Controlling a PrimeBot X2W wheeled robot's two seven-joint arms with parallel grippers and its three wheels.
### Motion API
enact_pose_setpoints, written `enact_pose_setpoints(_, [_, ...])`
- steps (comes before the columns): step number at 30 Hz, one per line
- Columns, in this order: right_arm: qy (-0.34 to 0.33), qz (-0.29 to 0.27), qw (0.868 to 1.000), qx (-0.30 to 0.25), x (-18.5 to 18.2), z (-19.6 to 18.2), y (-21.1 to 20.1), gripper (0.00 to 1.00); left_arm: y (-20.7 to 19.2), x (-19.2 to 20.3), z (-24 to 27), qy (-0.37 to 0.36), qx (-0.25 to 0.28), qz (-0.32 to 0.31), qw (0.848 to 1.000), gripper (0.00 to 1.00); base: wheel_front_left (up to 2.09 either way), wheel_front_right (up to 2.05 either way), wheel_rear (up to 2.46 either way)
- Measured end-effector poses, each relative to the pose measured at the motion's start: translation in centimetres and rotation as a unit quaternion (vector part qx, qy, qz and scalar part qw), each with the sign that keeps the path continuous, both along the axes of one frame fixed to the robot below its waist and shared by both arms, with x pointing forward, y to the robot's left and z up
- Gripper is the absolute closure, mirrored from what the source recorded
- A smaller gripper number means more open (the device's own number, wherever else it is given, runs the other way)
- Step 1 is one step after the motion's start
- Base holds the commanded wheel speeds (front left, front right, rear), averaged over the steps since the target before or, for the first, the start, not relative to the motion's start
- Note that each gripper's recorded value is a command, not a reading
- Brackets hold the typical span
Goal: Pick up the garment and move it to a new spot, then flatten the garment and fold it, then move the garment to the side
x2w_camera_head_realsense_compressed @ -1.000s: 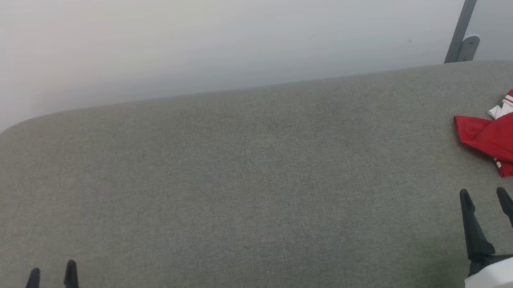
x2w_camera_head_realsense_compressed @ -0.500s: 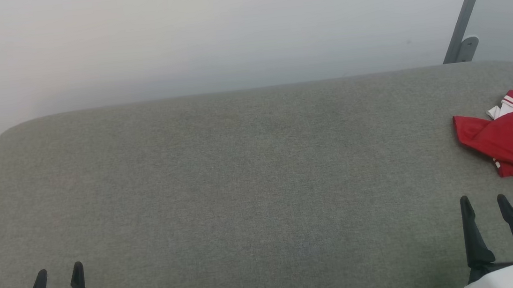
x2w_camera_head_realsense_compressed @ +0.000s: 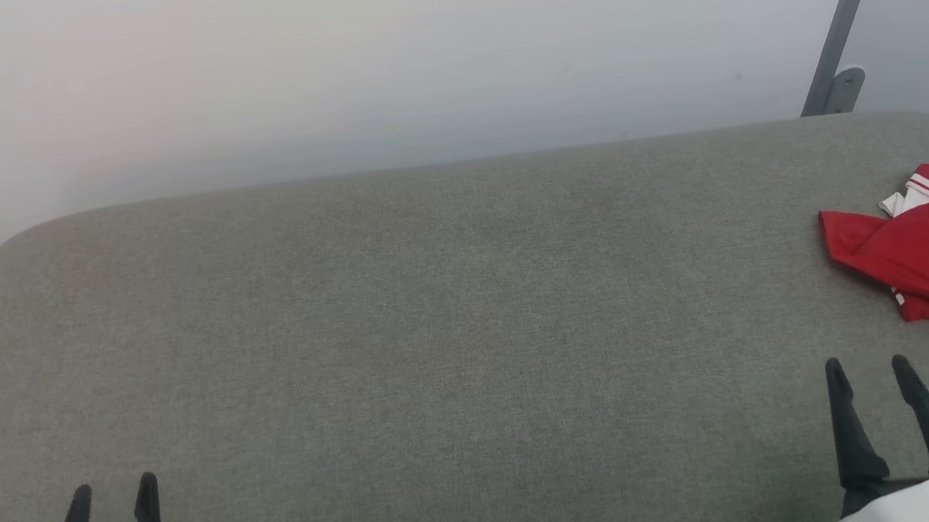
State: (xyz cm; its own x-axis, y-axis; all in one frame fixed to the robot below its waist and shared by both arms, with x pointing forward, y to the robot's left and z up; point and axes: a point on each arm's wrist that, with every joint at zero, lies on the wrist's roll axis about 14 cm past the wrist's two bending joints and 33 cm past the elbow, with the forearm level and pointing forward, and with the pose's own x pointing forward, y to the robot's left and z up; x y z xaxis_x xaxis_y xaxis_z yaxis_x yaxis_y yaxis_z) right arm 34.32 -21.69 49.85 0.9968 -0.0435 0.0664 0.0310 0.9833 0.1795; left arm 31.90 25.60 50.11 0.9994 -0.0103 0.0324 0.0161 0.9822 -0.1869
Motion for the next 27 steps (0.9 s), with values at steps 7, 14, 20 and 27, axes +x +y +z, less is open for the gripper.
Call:
enact_pose_setpoints(7, [0.043,-0.003,0.999,0.023,-0.8,-2.6,0.2,1.00,-1.2,-0.5,-2.3,0.034,-0.038,0.005,0.999,1.00,0.00,0.00,0.00])
enact_pose_setpoints(14, [0.050,-0.014,0.995,0.085,-0.6,-2.8,-0.1,1.00,-1.1,-0.3,-2.8,0.043,-0.095,0.020,0.994,1.00,0.00,0.00,0.00])
enact_pose_setpoints(20, [0.049,-0.021,0.989,0.136,-0.3,-2.7,-0.2,1.00,-1.1,0.3,-2.7,0.045,-0.144,0.029,0.988,1.00,0.00,0.00,0.00])
enact_pose_setpoints(27, [0.048,-0.024,0.980,0.191,0.1,-2.6,-0.2,1.00,-1.2,1.0,-2.6,0.044,-0.195,0.037,0.979,1.00,0.00,0.00,0.00])
